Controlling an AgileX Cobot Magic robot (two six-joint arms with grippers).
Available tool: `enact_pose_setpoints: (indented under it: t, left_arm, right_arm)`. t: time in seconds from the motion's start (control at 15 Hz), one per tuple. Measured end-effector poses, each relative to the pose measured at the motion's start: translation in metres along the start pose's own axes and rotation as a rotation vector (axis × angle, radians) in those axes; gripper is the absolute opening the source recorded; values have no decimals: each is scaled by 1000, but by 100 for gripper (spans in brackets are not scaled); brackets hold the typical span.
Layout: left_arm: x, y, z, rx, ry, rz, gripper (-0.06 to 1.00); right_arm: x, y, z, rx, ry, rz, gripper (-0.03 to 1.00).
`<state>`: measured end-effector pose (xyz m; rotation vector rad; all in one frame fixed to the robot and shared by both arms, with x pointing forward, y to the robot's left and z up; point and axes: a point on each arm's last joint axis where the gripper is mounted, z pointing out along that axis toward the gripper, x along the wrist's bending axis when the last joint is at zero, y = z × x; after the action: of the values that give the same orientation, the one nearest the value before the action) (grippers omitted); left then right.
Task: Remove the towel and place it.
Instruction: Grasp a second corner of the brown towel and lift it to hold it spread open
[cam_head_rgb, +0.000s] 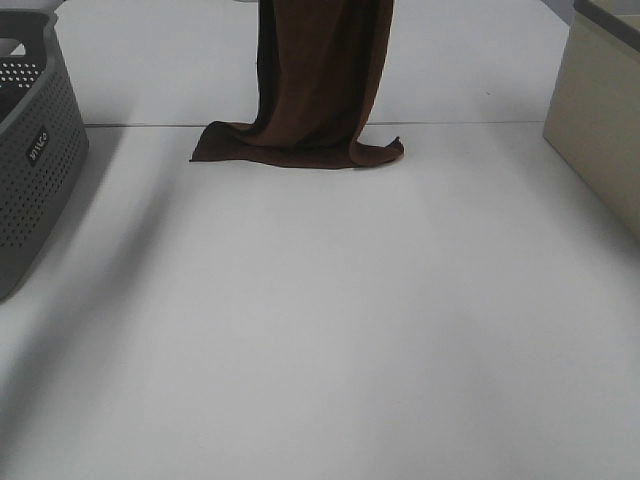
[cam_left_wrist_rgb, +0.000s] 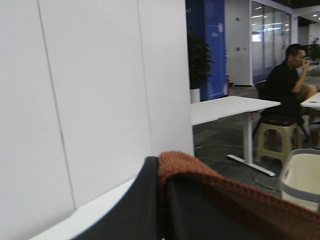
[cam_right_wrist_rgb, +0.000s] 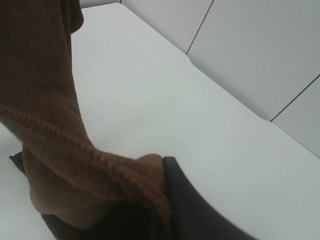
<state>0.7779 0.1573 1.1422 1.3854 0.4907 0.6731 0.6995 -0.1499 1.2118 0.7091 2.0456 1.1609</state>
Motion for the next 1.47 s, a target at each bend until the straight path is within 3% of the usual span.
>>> enact_pose_setpoints:
  t: [0.2,0.4,0.6,0.8,0.87,1.0,1.13,1.27,1.47]
  left_arm:
    - [9,3,-1,-16,107,232,0]
    - [16,4,-1,4,183,572,0]
    - [18,5,-2,58,203,1084,0]
    - [27,7,-4,159,305,1480,0]
    - [36,8,-8,285,385,1751,0]
    - [50,-5,-13,406,437,1783,0]
    - [61,-25,-16,499,477,1697,0]
    - [63,-49,-15,560,513,1510,0]
    - [47,-66,-6,595,621,1067,0]
  right_arm:
    - [0,0,0,0,0,0,1]
    - [0,0,0,0,0,-7,1]
    - [0,0,0,0,0,-27,1]
    - [0,0,0,0,0,-66,1]
    - [1,0,0,-4,5,-75,1]
    - [3,2,0,-17,22,-62,1]
    - [8,5,1,-33,46,-49,1]
    - [14,5,5,-33,75,-43,1]
    - [15,2,8,-21,81,-42,1]
